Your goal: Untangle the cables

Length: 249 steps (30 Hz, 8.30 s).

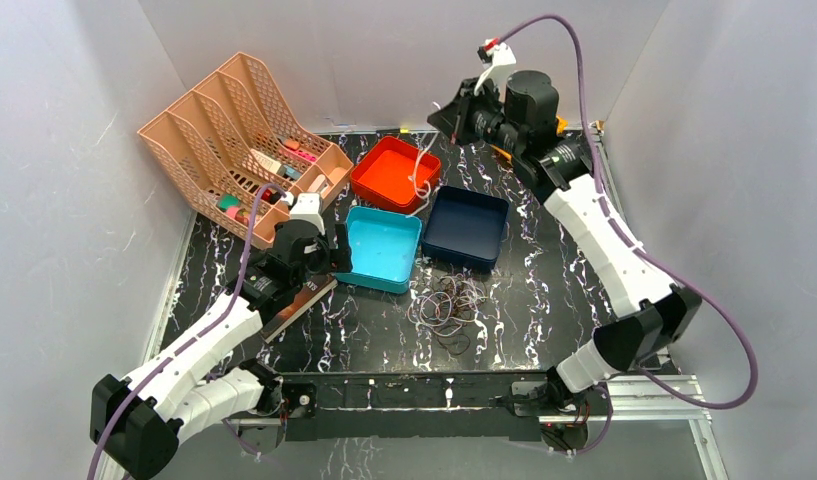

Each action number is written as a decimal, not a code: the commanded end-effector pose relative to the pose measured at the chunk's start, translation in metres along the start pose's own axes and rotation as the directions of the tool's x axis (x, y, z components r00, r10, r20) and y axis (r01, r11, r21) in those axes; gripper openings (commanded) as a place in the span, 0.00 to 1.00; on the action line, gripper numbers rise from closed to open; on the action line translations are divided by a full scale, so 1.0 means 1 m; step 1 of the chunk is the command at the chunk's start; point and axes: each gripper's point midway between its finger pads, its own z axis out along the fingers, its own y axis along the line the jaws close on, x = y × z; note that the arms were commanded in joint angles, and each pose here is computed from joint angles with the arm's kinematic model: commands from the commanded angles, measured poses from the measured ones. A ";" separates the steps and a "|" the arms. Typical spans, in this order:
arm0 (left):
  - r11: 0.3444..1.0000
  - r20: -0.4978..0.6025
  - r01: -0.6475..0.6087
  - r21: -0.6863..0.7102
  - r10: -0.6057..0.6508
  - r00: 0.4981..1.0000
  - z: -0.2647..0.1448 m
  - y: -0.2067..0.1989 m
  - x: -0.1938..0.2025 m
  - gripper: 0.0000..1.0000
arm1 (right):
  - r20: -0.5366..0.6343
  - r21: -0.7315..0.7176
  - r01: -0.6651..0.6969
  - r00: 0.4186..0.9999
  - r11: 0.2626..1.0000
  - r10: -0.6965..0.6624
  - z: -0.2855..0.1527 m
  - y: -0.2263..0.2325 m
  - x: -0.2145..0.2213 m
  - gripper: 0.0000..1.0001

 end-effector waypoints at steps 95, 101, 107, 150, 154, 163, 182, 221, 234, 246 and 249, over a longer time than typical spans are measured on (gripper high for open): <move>0.838 -0.198 -0.136 0.529 0.277 0.940 -0.015 -0.177 0.065 0.80 | -0.363 0.280 -0.157 0.896 0.947 0.257 -0.103 -0.073 0.235 0.54; 0.804 -0.267 -0.072 0.590 0.279 0.922 -0.005 -0.215 0.097 0.68 | -0.314 0.254 -0.274 0.884 0.928 0.347 -0.130 -0.060 0.262 0.51; 0.815 -0.301 -0.065 0.576 0.285 0.910 0.005 -0.214 0.113 0.63 | -0.319 0.256 -0.290 0.875 0.922 0.364 -0.139 -0.058 0.272 0.50; 0.838 -0.279 -0.138 0.527 0.325 0.904 0.011 -0.202 0.108 0.00 | -0.256 0.165 -0.270 0.917 0.949 0.306 -0.137 -0.049 0.254 0.55; 0.834 -0.248 -0.155 0.529 0.327 0.912 0.001 -0.202 0.088 0.00 | -0.207 0.095 -0.242 0.944 0.966 0.257 -0.137 -0.041 0.241 0.60; 0.828 -0.178 -0.165 0.536 0.302 0.937 -0.020 -0.203 0.051 0.00 | -0.144 -0.010 -0.160 0.977 0.987 0.157 -0.137 -0.028 0.221 0.66; 0.823 -0.149 -0.158 0.546 0.281 0.948 -0.023 -0.211 0.037 0.00 | -0.168 -0.100 -0.143 0.978 0.985 0.125 -0.127 -0.020 0.230 0.68; 0.846 -0.082 -0.141 0.513 0.212 0.974 -0.029 -0.220 -0.005 0.00 | -0.186 -0.140 -0.217 0.964 0.966 0.189 -0.096 -0.010 0.249 0.74; 0.833 0.059 -0.177 0.524 0.172 0.983 -0.074 -0.220 -0.080 0.00 | -0.142 -0.007 -0.253 0.958 0.967 0.249 -0.061 -0.044 0.266 0.69; 0.850 0.273 -0.243 0.468 0.122 0.954 -0.119 -0.216 -0.180 0.00 | -0.258 -0.007 -0.278 0.929 0.961 0.267 -0.080 -0.046 0.319 0.69; 0.850 0.319 -0.263 0.456 0.120 0.940 -0.129 -0.217 -0.201 0.00 | -0.290 0.024 -0.269 0.920 0.963 0.264 -0.092 -0.053 0.337 0.69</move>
